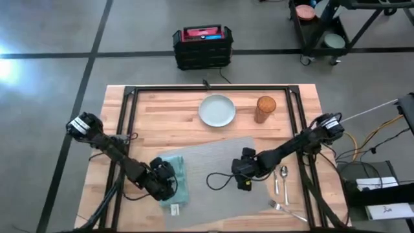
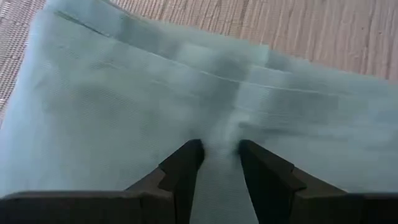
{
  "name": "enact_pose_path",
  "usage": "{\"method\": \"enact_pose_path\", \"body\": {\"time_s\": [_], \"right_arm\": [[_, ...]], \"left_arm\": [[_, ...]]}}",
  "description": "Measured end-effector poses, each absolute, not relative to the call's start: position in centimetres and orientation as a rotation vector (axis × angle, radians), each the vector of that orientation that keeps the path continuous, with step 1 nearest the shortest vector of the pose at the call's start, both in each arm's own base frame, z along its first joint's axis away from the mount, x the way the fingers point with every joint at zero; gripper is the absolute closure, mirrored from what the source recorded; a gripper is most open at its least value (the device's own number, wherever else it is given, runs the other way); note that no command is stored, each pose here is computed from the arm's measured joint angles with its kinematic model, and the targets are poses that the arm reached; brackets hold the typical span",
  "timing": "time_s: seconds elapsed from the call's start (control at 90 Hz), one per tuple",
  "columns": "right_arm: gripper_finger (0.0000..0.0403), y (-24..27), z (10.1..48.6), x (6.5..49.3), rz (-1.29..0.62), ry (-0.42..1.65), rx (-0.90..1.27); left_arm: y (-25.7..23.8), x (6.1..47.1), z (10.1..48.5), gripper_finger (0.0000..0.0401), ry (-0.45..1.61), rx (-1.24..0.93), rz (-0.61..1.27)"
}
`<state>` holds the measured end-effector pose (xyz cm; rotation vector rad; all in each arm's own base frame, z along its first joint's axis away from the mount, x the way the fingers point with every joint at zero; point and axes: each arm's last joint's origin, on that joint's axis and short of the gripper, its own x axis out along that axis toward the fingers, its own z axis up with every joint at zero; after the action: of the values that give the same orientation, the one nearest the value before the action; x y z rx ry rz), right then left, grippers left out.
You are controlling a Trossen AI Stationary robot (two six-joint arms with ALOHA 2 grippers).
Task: Set table place
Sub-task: Adjust the table napkin and the table mat
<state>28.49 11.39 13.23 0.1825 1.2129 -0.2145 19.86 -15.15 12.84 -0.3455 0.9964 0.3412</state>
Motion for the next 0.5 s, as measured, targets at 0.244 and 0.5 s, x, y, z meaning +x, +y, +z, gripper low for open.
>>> {"method": "enact_pose_path", "body": {"time_s": [0.244, 0.5], "right_arm": [[0.0203, 11.4, 13.4, 28.4, -0.298, 1.200, 0.327], [0.0203, 11.5, 14.1, 28.4, -0.295, 1.220, 0.428]], "left_arm": [[-14.0, 19.1, 12.5, 0.0288, 0.957, -0.246, 0.373], [-13.4, 19.0, 14.1, 0.0288, 0.911, -0.199, 0.325]]}}
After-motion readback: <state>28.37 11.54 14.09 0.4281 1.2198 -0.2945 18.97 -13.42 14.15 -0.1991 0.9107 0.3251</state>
